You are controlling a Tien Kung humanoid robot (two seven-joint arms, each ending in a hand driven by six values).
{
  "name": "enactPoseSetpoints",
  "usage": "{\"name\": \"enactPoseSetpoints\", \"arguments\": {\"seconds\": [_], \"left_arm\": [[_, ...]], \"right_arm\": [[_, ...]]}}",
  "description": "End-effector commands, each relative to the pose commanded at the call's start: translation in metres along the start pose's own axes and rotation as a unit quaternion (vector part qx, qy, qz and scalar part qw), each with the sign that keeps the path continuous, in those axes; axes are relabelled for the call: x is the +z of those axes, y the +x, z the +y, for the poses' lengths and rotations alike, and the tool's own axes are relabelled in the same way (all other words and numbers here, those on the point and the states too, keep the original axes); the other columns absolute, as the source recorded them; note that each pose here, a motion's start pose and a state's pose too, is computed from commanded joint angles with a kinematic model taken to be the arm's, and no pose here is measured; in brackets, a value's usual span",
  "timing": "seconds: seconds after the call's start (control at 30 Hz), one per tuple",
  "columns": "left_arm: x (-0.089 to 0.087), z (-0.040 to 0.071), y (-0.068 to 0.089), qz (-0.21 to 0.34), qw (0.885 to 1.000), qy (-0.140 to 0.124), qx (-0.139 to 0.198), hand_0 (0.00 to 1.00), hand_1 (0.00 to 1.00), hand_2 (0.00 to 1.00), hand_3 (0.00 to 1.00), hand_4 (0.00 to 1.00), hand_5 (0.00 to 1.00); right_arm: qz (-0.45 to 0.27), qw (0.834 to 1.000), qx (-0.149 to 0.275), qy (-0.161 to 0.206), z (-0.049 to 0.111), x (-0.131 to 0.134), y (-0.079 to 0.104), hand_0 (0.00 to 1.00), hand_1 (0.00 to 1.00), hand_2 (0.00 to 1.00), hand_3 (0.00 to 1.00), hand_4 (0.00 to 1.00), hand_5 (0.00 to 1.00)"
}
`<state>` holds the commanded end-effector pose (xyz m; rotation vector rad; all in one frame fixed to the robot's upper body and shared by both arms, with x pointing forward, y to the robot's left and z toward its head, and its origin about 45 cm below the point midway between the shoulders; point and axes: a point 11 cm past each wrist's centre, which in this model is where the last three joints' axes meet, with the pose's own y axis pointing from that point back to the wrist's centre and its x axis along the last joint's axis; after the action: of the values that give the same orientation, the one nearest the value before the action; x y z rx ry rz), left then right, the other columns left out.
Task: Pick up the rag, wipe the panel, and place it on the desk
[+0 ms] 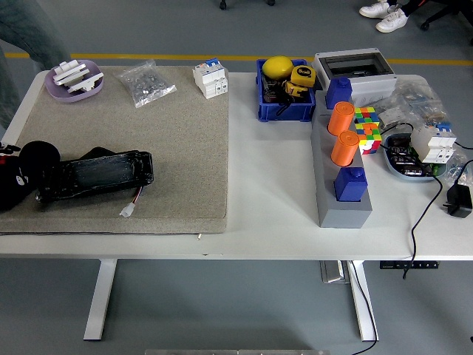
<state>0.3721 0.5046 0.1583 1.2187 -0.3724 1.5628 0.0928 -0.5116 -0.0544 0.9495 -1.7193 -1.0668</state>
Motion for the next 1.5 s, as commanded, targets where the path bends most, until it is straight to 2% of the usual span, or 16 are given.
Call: {"name": "enactPoseSetpoints", "arguments": {"seconds": [0.1, 0.13, 0.3, 0.33, 0.5, 0.53, 0.7, 0.73, 0.9, 0.93, 1.13, 1.27, 1.37, 1.5], "left_arm": [[-0.001, 0.000, 0.000, 0.001, 1.000, 0.002, 0.001, 0.451, 0.659, 0.790, 0.608, 0.680, 0.031], [-0.002, 0.000, 0.000, 0.001, 1.000, 0.004, 0.003, 0.363, 0.463, 0.678, 0.568, 0.503, 0.009], [-0.001, -0.001, 0.002, -0.002, 1.000, 0.003, 0.012, 0.363, 0.463, 0.678, 0.568, 0.503, 0.009], [-0.001, -0.001, 0.002, -0.002, 1.000, 0.003, 0.013, 0.355, 0.396, 0.624, 0.550, 0.456, 0.003], [-0.002, -0.001, 0.002, -0.007, 1.000, 0.004, 0.017, 0.355, 0.396, 0.624, 0.550, 0.456, 0.003], [-0.003, -0.001, 0.001, -0.009, 1.000, 0.006, 0.017, 0.293, 0.285, 0.589, 0.531, 0.392, 0.002], [-0.006, -0.001, 0.000, -0.020, 0.999, 0.009, 0.027, 0.293, 0.285, 0.589, 0.531, 0.392, 0.002], [-0.005, -0.001, 0.001, -0.021, 0.999, 0.007, 0.031, 0.247, 0.195, 0.553, 0.493, 0.238, 0.002], [-0.002, 0.001, 0.007, -0.024, 0.998, -0.002, 0.054, 0.247, 0.195, 0.553, 0.493, 0.238, 0.002], [-0.001, 0.002, 0.011, -0.026, 0.998, -0.005, 0.065, 0.232, 0.137, 0.540, 0.471, 0.193, 0.002], [0.009, 0.012, 0.038, -0.019, 0.993, -0.013, 0.117, 0.231, 0.117, 0.533, 0.466, 0.173, 0.002], [0.014, 0.019, 0.048, -0.012, 0.991, -0.009, 0.131, 0.231, 0.117, 0.533, 0.466, 0.173, 0.002], [0.017, 0.026, 0.049, -0.014, 0.991, -0.003, 0.135, 0.229, 0.114, 0.531, 0.468, 0.179, 0.002], [0.017, 0.034, 0.041, -0.001, 0.992, 0.012, 0.128, 0.229, 0.114, 0.531, 0.468, 0.179, 0.002]], "right_arm": [[-0.001, 1.000, 0.000, 0.002, 0.000, -0.001, 0.000, 0.801, 0.701, 0.709, 0.678, 0.998, 0.726], [-0.002, 1.000, 0.001, 0.003, 0.000, -0.002, 0.000, 0.801, 0.702, 0.709, 0.676, 0.998, 0.726], [-0.001, 1.000, 0.001, 0.006, 0.000, -0.004, -0.001, 0.801, 0.702, 0.709, 0.676, 0.998, 0.726], [-0.002, 1.000, 0.001, 0.007, 0.000, -0.004, -0.001, 0.801, 0.702, 0.709, 0.676, 0.998, 0.726], [-0.006, 1.000, 0.005, 0.010, 0.001, -0.007, 0.002, 0.801, 0.702, 0.709, 0.676, 0.998, 0.726], [-0.008, 1.000, 0.007, 0.011, 0.001, -0.008, 0.003, 0.801, 0.701, 0.709, 0.677, 0.998, 0.725], [-0.010, 1.000, 0.008, 0.013, 0.001, -0.010, 0.004, 0.801, 0.701, 0.709, 0.677, 0.998, 0.725], [-0.010, 1.000, 0.008, 0.013, 0.001, -0.010, 0.004, 0.802, 0.702, 0.709, 0.678, 0.998, 0.727], [-0.009, 1.000, 0.007, 0.012, 0.001, -0.009, 0.003, 0.802, 0.702, 0.709, 0.678, 0.998, 0.727], [-0.008, 1.000, 0.007, 0.012, 0.001, -0.009, 0.002, 0.802, 0.701, 0.709, 0.679, 0.998, 0.728], [-0.007, 1.000, 0.005, 0.010, 0.001, -0.009, 0.002, 0.804, 0.701, 0.709, 0.680, 0.998, 0.729], [-0.007, 1.000, 0.004, 0.010, 0.001, -0.009, 0.002, 0.804, 0.701, 0.709, 0.680, 0.998, 0.729], [-0.007, 1.000, 0.004, 0.011, 0.001, -0.009, 0.002, 0.804, 0.702, 0.708, 0.681, 0.998, 0.730], [-0.006, 1.000, 0.004, 0.009, 0.001, -0.008, 0.003, 0.804, 0.702, 0.708, 0.681, 0.998, 0.730]]}}
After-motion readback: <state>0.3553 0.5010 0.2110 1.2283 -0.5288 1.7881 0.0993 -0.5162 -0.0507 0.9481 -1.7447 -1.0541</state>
